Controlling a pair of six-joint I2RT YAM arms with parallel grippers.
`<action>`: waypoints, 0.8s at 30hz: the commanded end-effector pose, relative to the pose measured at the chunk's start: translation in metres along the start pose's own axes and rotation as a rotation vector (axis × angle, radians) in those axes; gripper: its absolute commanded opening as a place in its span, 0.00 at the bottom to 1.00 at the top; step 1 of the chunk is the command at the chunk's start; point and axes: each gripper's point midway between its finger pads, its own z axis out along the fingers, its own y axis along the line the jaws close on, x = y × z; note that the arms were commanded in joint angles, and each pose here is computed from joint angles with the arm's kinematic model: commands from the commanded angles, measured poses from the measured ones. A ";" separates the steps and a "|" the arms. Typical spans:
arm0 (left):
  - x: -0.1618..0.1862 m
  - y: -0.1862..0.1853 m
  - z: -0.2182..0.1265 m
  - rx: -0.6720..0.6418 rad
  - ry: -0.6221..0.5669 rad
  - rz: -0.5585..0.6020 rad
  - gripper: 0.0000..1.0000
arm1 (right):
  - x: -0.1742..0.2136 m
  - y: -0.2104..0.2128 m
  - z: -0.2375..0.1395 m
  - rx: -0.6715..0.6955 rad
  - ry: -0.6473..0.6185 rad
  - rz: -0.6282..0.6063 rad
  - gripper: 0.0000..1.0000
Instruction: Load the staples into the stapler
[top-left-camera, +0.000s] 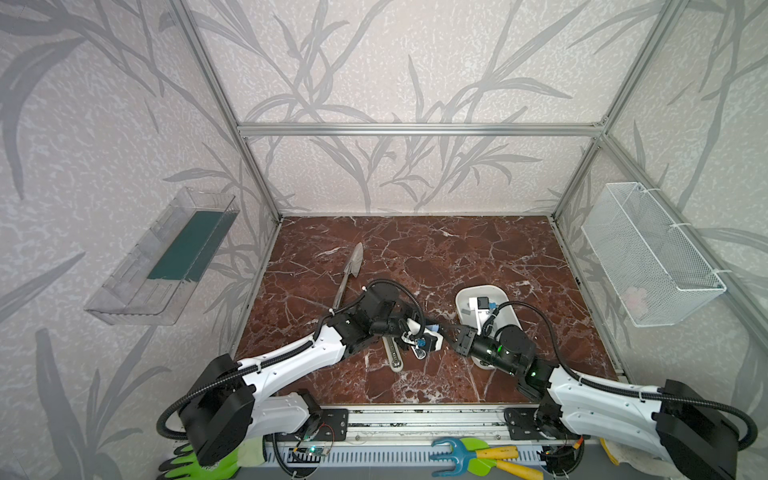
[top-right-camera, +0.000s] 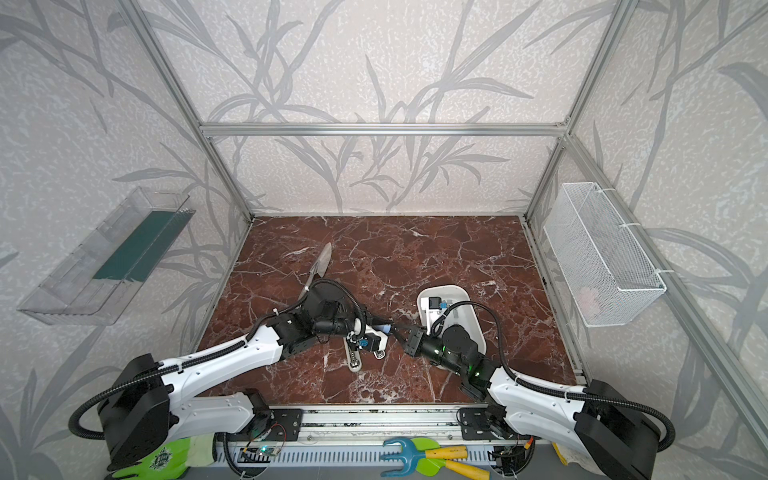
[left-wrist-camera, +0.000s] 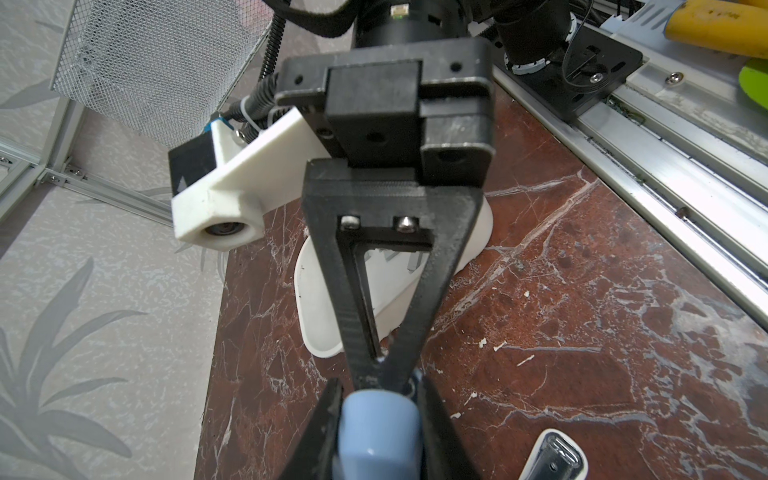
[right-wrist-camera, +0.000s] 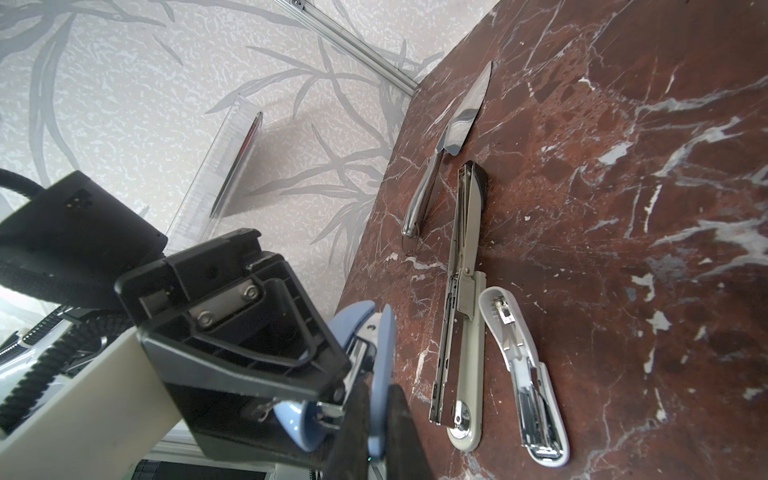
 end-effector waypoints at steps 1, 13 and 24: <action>-0.033 0.013 -0.010 -0.052 -0.109 0.039 0.00 | -0.009 -0.028 -0.001 0.118 -0.065 0.011 0.00; -0.036 0.024 -0.025 -0.087 -0.161 0.020 0.00 | -0.012 -0.045 -0.002 0.188 -0.092 0.004 0.00; -0.013 0.050 -0.043 -0.190 -0.142 -0.032 0.00 | -0.017 -0.047 -0.014 0.195 -0.137 0.006 0.00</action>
